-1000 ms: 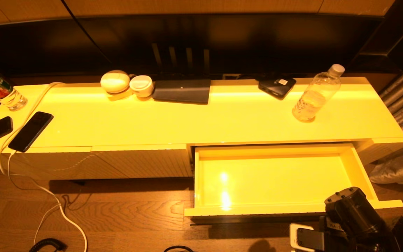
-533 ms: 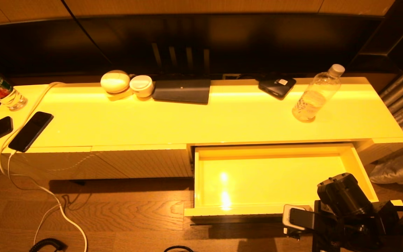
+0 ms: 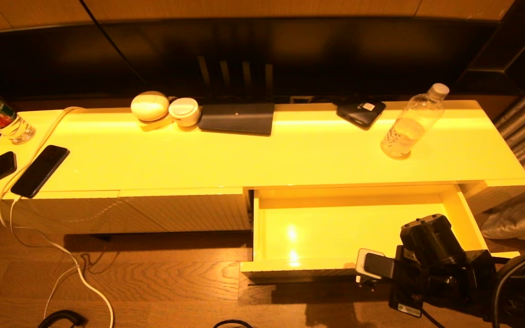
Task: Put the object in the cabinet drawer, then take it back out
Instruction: Close the drawer
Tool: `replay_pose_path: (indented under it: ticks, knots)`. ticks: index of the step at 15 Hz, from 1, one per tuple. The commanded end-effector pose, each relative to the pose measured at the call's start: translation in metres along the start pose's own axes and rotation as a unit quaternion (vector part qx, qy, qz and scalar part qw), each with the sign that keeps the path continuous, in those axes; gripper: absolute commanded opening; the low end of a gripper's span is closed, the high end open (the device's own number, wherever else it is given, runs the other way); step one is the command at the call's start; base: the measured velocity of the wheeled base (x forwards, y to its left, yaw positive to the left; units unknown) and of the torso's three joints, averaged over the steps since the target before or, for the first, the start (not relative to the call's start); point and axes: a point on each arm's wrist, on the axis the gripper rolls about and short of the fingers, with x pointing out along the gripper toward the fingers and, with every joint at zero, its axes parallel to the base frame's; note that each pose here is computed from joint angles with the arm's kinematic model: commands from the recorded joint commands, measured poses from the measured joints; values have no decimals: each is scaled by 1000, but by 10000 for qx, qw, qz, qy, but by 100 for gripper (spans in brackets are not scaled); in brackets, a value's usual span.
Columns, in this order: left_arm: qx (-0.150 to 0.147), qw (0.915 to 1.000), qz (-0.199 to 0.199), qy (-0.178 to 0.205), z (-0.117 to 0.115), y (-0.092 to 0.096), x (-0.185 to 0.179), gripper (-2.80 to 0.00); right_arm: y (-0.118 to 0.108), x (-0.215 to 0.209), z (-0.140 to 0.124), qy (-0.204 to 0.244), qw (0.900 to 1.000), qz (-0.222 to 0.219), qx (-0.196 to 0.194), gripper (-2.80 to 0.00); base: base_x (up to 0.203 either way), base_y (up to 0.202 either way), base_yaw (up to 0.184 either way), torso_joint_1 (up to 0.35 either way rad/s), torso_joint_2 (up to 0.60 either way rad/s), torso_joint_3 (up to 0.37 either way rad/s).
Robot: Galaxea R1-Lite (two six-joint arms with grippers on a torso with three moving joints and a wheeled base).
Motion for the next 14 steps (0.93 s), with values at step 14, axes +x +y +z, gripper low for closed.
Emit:
replay_pose_path:
  ticks: [14]
  knots:
    - [0, 10000, 5, 6, 0, 0, 0, -280, -53, 45, 14, -305, 9945, -974, -222, -280, 0, 0, 0, 0, 0, 0]
